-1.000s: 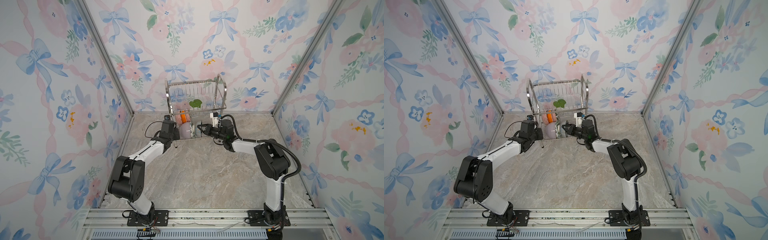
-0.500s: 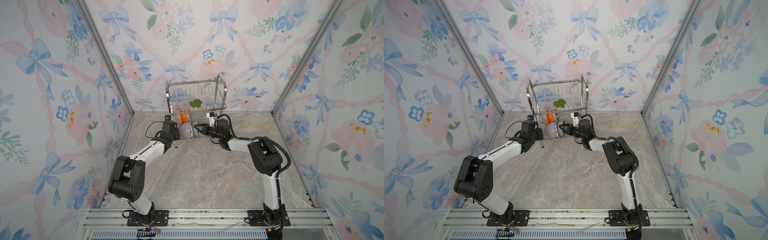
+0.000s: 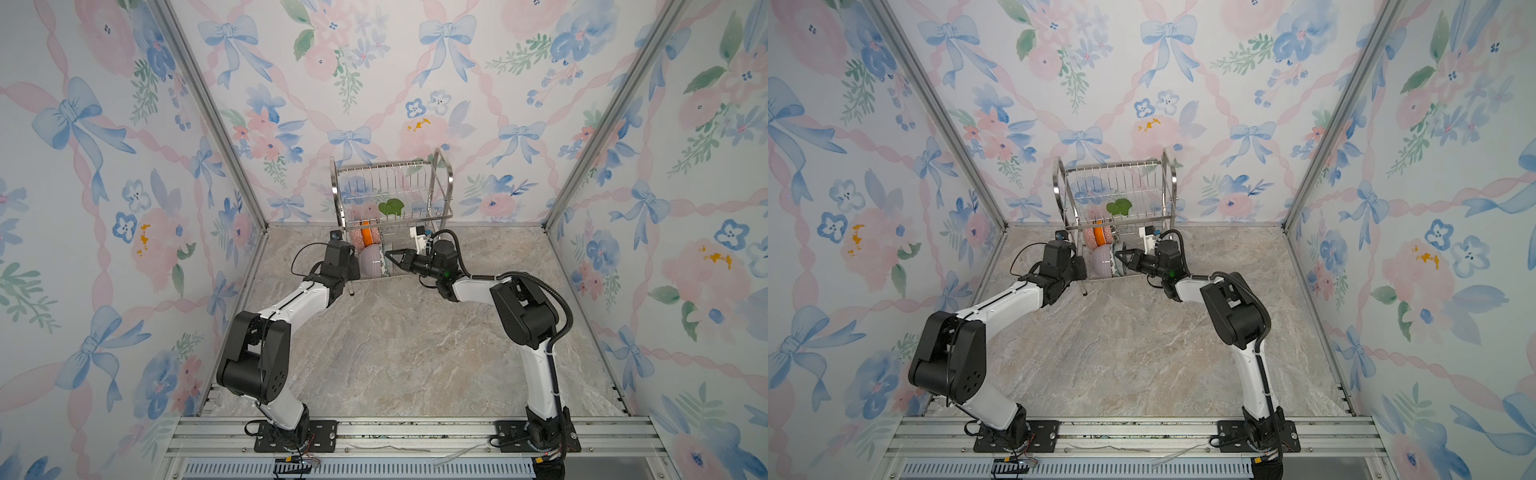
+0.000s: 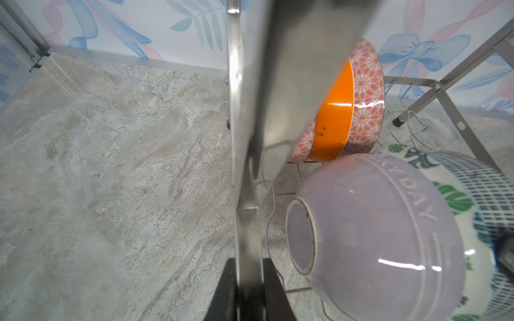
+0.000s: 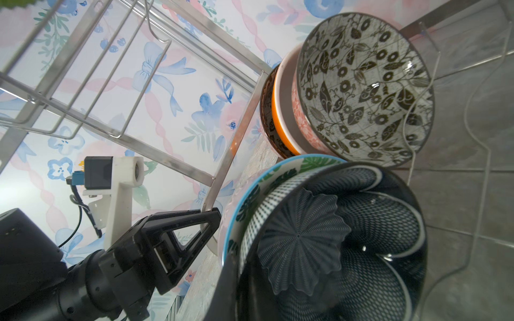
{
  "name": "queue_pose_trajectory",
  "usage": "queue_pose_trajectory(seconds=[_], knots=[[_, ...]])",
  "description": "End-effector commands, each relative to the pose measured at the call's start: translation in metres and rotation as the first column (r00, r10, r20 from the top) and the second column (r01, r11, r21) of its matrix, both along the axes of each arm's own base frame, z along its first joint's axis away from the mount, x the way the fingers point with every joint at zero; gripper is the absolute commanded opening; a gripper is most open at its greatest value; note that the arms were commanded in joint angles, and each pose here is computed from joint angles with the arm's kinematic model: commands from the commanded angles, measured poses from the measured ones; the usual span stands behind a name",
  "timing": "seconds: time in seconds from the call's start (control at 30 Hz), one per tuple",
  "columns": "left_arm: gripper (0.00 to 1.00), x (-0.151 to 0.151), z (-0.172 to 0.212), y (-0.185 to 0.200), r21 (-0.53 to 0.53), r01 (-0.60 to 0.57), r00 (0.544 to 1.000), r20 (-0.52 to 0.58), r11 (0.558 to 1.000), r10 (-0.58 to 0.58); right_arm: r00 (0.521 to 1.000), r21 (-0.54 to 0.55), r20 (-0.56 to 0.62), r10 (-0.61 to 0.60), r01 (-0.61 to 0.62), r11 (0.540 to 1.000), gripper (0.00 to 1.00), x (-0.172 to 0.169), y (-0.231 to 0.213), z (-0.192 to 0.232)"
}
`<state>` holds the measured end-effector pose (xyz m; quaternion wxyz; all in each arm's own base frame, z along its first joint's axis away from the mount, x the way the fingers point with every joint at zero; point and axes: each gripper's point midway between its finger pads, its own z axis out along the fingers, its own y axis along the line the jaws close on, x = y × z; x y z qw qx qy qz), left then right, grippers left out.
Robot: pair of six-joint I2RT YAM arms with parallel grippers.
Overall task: Load the bowls into the dish rack
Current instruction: 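Lower the black-and-white bowl into the slot beside the green-leaf bowl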
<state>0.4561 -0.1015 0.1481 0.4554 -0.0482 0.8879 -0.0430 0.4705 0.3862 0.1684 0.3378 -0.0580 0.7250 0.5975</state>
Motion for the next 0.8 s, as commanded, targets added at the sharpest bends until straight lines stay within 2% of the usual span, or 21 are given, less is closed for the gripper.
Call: queue_pose_trajectory(seconds=[0.0,0.17,0.4,0.77], knots=[[0.00,-0.011,-0.027,-0.002,0.081,0.066,0.994,-0.090,0.995,-0.059,0.999,-0.008,0.004,0.036,-0.036,0.999,0.00,-0.007,0.006,-0.006],[0.00,-0.011,-0.027,-0.001,0.086,0.067,0.994,-0.090,0.994,-0.059,1.000,-0.071,0.022,0.014,-0.013,0.997,0.00,-0.007,-0.003,-0.006],[0.00,-0.012,-0.026,-0.001,0.093,0.066,0.994,-0.088,0.994,-0.057,1.000,-0.103,0.023,0.001,0.001,0.995,0.00,-0.004,-0.015,-0.010],[0.00,-0.011,-0.027,0.000,0.109,0.055,0.994,-0.096,0.993,-0.045,0.998,-0.171,0.037,0.041,-0.034,0.985,0.02,-0.015,-0.012,-0.011]])
